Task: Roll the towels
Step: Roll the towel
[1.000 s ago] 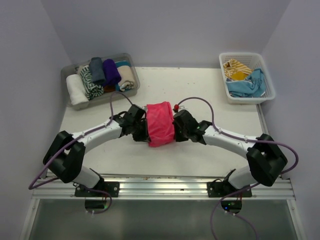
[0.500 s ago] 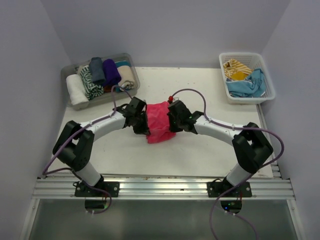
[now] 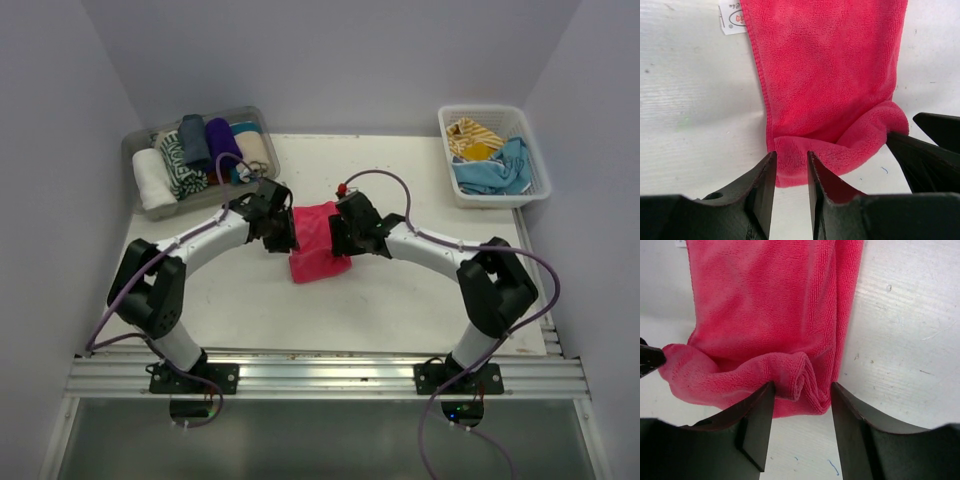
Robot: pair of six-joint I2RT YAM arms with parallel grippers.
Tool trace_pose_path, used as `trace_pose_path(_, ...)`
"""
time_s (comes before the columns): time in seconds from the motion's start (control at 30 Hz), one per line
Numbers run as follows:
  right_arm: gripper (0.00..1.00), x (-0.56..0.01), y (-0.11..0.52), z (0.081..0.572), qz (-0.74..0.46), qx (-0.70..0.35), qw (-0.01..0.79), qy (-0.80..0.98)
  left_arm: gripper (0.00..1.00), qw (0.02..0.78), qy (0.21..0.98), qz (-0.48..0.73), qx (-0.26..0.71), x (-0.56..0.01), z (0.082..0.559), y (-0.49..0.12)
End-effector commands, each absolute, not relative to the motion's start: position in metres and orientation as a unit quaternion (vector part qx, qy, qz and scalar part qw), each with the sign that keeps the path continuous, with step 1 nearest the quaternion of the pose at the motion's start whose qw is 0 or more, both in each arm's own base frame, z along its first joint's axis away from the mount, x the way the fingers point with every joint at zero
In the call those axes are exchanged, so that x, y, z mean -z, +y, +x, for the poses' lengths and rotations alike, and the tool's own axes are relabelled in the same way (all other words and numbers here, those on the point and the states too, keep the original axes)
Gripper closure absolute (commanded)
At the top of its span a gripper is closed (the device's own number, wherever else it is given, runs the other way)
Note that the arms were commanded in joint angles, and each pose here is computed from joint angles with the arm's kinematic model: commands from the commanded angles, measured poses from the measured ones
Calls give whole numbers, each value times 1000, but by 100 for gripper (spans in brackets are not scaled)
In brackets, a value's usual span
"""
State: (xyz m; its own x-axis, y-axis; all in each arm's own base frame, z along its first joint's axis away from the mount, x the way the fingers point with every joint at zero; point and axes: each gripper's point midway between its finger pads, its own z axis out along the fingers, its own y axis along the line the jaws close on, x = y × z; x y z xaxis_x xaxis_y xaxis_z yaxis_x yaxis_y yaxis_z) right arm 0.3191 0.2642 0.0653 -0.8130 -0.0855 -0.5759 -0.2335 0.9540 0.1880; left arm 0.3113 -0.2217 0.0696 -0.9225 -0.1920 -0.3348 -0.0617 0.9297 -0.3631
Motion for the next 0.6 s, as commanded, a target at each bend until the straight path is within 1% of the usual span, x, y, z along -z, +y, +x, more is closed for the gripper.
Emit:
trace_pose_path(0.0,46,-108,264,329,-74,-145,346,924,65,247,952,-71,165,-112,322,-209)
trace_pose_path(0.03,46,-115,260,327,-71,-144,354,921,65,244,953,-72,164,-111,318,-207)
trace_pose_path(0.1,49,-116,259,320,-79,-149,350,921,67,249,951,-73,169,-117,311,-205)
trace_pose_path(0.13,60,-113,258,314,-84,-149,345,923,71,243,953,-71,165,-111,304,-202)
trace_pose_path(0.17,65,-116,261,307,-97,-153,347,920,74,245,952,-69,168,-112,300,-203)
trace_pose_path(0.2,76,-115,264,299,-109,-153,345,920,80,236,955,-69,166,-104,293,-201)
trace_pose_path(0.27,81,-113,269,292,-124,-153,341,919,86,229,954,-57,185,-101,285,-207)
trace_pose_path(0.33,82,-112,271,290,-130,-150,337,920,89,216,953,-44,206,-95,278,-215)
trace_pose_path(0.4,81,-110,270,292,-130,-143,337,921,83,207,954,-38,212,-89,276,-220)
trace_pose_path(0.43,80,-111,272,293,-130,-145,338,921,73,204,954,-34,217,-89,275,-222)
trace_pose_path(0.47,78,-111,273,294,-129,-146,339,921,68,202,954,-32,218,-87,276,-224)
trace_pose_path(0.5,77,-109,274,294,-133,-147,334,921,59,206,952,-26,223,-87,278,-226)
trace_pose_path(0.53,76,-110,277,296,-134,-151,335,920,53,206,952,-24,226,-87,278,-227)
trace_pose_path(0.57,76,-110,279,296,-138,-151,332,921,53,201,953,-21,225,-83,279,-228)
